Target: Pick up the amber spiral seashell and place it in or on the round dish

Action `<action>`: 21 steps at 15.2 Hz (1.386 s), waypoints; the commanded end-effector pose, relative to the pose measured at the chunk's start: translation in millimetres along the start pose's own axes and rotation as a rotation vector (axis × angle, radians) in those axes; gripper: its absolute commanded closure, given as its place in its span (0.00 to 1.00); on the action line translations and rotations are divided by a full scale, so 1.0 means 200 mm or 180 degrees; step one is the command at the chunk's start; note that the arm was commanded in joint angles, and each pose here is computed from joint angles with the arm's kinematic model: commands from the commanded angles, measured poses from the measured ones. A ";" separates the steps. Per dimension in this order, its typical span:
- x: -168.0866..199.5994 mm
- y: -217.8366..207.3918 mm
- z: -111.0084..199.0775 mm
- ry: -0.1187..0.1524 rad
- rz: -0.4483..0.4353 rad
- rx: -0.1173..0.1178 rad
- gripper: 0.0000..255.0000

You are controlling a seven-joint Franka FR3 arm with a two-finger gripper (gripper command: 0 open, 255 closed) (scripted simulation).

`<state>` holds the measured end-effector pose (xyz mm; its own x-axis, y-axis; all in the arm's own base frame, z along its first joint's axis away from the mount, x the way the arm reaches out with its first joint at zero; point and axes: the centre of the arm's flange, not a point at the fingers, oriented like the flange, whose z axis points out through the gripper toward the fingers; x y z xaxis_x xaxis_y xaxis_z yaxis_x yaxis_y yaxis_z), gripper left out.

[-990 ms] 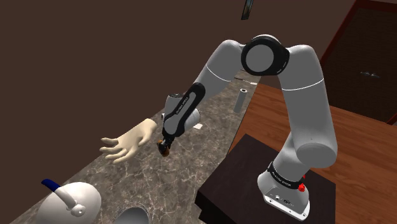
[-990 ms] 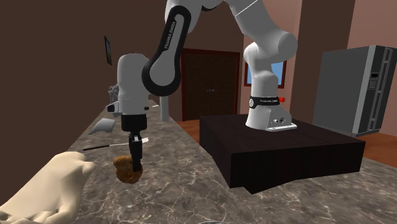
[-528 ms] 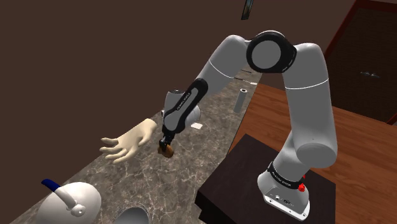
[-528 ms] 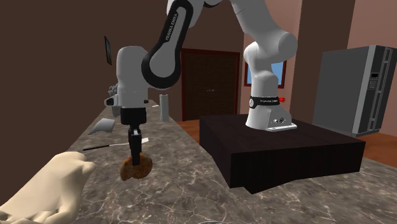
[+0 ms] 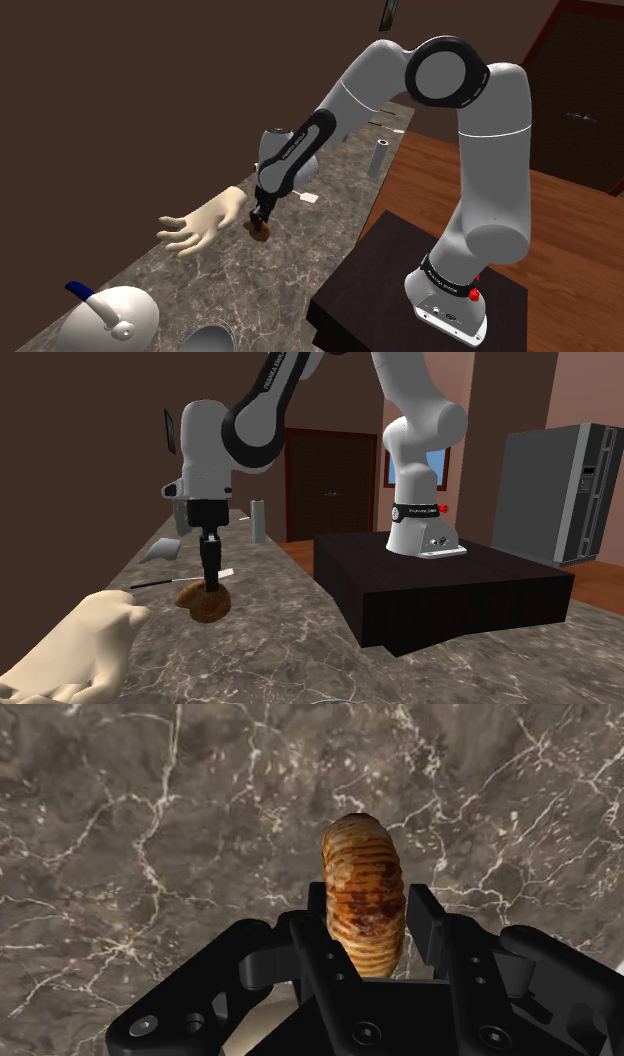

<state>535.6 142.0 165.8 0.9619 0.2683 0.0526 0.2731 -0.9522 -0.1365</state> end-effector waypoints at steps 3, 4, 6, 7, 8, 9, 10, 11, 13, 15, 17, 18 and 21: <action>0.00 -0.02 -0.11 -0.0001 0.0000 0.0000 1.00; 0.00 -0.02 -0.13 -0.0001 0.0000 0.0000 1.00; 0.01 -0.03 -0.19 -0.0001 0.0000 0.0000 1.00; 0.01 -0.03 -0.21 -0.0001 0.0000 0.0000 1.00; 0.01 -0.03 -0.24 -0.0001 0.0000 0.0000 1.00; 0.01 -0.04 -0.26 -0.0001 0.0000 0.0000 1.00; 0.01 -0.04 -0.28 -0.0001 0.0000 0.0000 1.00; 0.00 -0.10 -0.28 -0.0001 0.0000 0.0000 1.00; -0.03 -0.23 -0.27 -0.0001 0.0000 0.0000 1.00; -0.06 -0.36 -0.26 -0.0001 0.0000 0.0000 1.00; -0.09 -0.49 -0.24 -0.0001 0.0000 0.0000 1.00; -0.11 -0.55 -0.24 -0.0001 0.0000 0.0000 1.00; -0.15 -0.74 -0.22 -0.0001 0.0000 0.0000 1.00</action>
<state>472.0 255.6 227.9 0.9615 0.2698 0.0519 0.2745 -0.9519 -0.1364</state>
